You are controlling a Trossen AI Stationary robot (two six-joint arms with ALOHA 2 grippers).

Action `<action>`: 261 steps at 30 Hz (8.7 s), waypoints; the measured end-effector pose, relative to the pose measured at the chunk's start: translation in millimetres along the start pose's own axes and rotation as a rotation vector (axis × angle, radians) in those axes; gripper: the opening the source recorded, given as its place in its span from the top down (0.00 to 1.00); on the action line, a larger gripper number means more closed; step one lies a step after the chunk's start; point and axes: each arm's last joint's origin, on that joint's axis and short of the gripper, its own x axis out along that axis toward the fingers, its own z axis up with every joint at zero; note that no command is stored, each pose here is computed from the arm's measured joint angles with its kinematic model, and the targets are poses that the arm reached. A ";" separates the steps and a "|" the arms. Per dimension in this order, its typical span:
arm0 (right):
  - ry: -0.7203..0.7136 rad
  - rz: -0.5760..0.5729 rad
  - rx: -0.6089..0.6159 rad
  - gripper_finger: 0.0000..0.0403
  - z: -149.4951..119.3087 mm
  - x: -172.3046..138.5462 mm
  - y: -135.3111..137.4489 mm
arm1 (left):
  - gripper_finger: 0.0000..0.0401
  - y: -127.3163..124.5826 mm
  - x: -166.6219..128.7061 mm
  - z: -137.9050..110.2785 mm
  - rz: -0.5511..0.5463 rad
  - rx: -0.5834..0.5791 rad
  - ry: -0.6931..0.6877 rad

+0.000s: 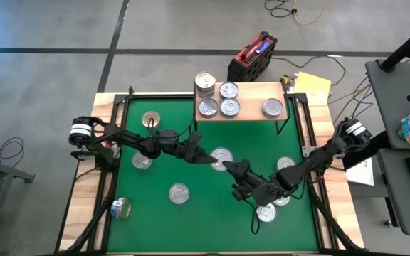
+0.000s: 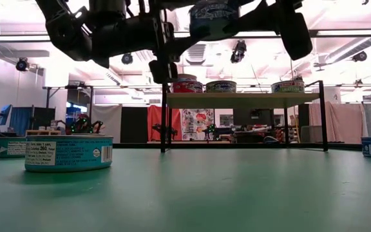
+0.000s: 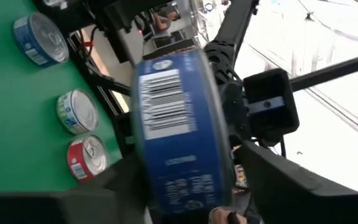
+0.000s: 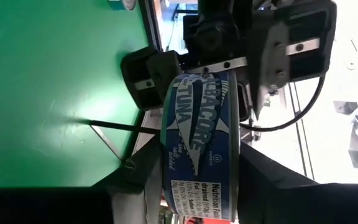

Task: Stack canned seafood by type on shelf
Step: Put the blue tuna can on the shelf

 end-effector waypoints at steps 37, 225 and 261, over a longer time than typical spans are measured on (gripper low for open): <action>0.024 -0.168 0.599 0.67 -92.5 -44.5 -104.9 | 0.51 -40.3 -28.5 1.0 0.203 0.716 -0.025; 0.563 0.295 0.629 0.35 -237.7 89.6 -57.4 | 0.54 -73.4 -73.2 -35.6 0.794 1.001 -0.056; 0.387 0.368 0.996 0.38 -224.3 64.7 -68.2 | 0.54 -73.6 -73.1 -35.5 0.791 1.000 -0.058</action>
